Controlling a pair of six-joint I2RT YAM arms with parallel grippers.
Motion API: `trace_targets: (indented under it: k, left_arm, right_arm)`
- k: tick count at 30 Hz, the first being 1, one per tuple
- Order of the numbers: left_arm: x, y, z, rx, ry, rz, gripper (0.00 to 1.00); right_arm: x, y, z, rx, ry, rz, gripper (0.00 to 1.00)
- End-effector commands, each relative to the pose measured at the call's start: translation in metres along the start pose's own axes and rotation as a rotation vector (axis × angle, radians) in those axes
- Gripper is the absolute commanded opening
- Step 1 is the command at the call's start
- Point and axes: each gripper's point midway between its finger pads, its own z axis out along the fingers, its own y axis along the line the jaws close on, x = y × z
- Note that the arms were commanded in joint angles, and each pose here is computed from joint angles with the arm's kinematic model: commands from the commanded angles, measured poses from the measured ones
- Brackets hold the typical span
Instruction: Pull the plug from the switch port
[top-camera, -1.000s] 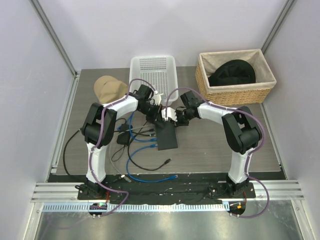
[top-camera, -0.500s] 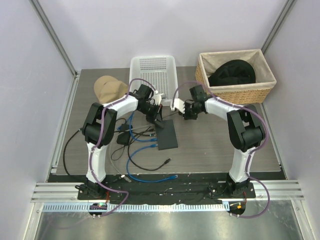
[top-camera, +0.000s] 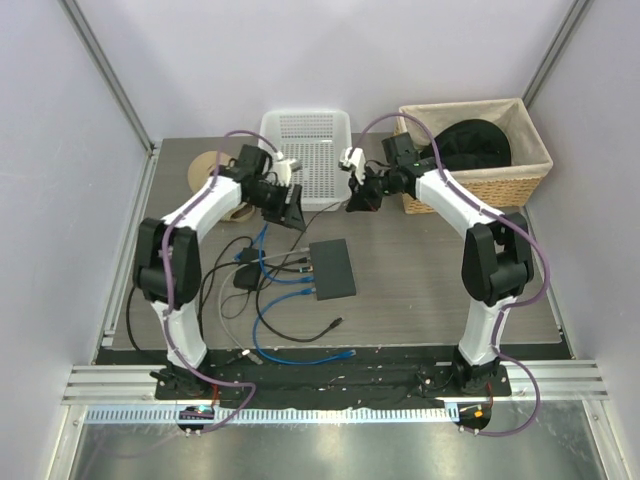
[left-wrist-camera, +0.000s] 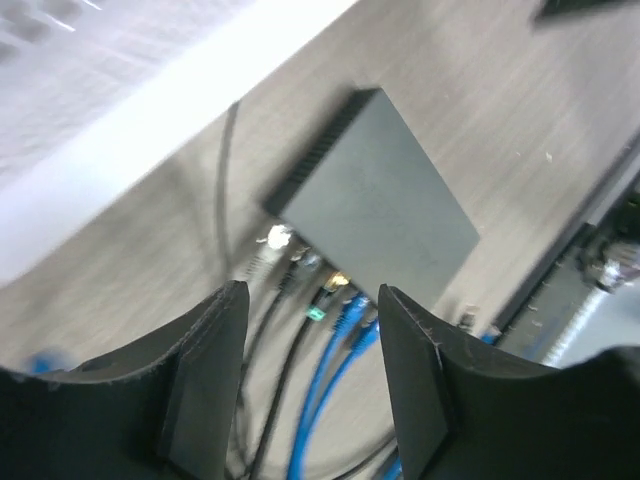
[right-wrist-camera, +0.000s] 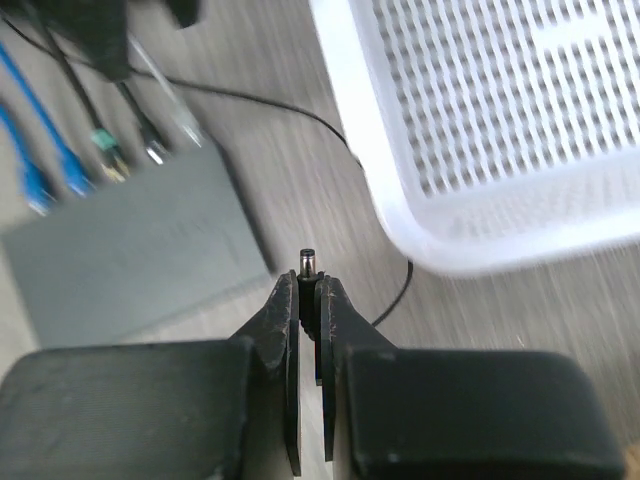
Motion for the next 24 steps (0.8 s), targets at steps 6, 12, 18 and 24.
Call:
trace_targets:
  k: [6,12,18,24]
  left_arm:
    - [-0.024,-0.013,-0.038,-0.016,-0.191,0.185,0.63]
    - [-0.044,-0.012,-0.028,-0.025,-0.294,0.262,0.67]
    - [-0.064,-0.028,-0.029,0.062,-0.370,0.267,0.67]
    - [-0.062,-0.028,-0.040,0.005,-0.435,0.344,0.67]
  right_arm:
    - [-0.103,0.049,0.007,-0.224,-0.238,0.150,0.04]
    - [-0.157,0.058,0.003,-0.342,-0.379,0.323,0.04]
    - [-0.178,0.057,-0.002,-0.391,-0.441,0.472,0.04]
    - [-0.174,0.032,-0.001,-0.369,-0.492,0.619,0.01]
